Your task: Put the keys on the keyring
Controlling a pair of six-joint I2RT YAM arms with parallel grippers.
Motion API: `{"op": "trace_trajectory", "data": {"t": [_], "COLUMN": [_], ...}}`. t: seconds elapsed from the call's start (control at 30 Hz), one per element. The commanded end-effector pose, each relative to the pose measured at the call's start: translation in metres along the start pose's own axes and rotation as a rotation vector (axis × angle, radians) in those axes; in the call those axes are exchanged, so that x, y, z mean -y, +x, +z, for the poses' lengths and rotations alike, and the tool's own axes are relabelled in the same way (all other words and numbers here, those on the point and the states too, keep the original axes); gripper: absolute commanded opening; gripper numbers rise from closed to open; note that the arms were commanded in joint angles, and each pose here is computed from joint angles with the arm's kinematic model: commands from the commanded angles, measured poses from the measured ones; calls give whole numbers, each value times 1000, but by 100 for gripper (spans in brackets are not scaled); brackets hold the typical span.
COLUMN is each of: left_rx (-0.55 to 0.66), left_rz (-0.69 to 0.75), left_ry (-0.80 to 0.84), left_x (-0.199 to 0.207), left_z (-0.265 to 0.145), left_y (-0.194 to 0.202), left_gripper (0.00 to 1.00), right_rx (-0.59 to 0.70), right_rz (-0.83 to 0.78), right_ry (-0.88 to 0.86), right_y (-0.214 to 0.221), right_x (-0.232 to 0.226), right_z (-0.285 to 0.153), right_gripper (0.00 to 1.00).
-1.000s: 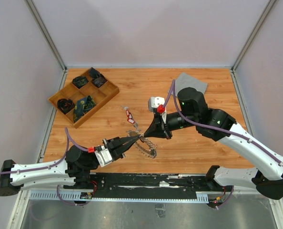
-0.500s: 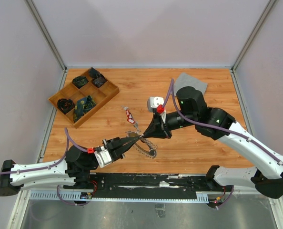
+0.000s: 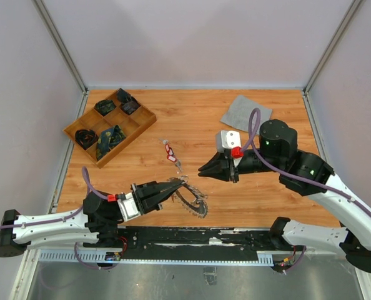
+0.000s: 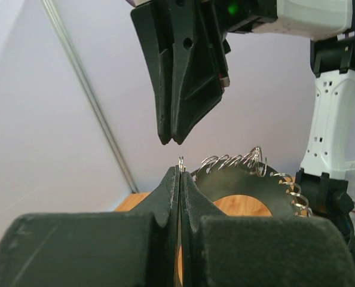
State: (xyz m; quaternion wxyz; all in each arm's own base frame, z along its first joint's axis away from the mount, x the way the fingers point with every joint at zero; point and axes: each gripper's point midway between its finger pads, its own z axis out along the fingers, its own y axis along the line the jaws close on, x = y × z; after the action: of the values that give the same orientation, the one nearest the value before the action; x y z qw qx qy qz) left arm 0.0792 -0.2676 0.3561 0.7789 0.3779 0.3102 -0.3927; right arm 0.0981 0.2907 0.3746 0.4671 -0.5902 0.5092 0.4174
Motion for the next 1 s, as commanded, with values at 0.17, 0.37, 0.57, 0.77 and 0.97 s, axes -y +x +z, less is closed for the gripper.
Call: {"op": "trace_trajectory", "data": {"t": [0.17,0.37,0.57,0.77,0.97], "left_rx": [104,161,198,213,216], "left_rz": [-93,-143,-175,-180,-178], "left_ry": [-125,-127,-75,-55,-55], "left_x": [-23,-21,-12,-9,-9], "left_z": [1,-2,1,2,2], "left_y": [-28,-36,-43,-46,-48], "left_gripper": [1,1,1,1,1], "right_rx": [-23,42,110,103,107], "right_rz": [-29,-79,-92,-66,-61], "right_ry": [70,27,-136,-235,-270], "right_y": [5,-13,-31,-28,-29], "right_x": [10,2,-18,-26,-29], "right_z": [-2,-5,5,15,18], "right_gripper": [22,23,14,6,2]}}
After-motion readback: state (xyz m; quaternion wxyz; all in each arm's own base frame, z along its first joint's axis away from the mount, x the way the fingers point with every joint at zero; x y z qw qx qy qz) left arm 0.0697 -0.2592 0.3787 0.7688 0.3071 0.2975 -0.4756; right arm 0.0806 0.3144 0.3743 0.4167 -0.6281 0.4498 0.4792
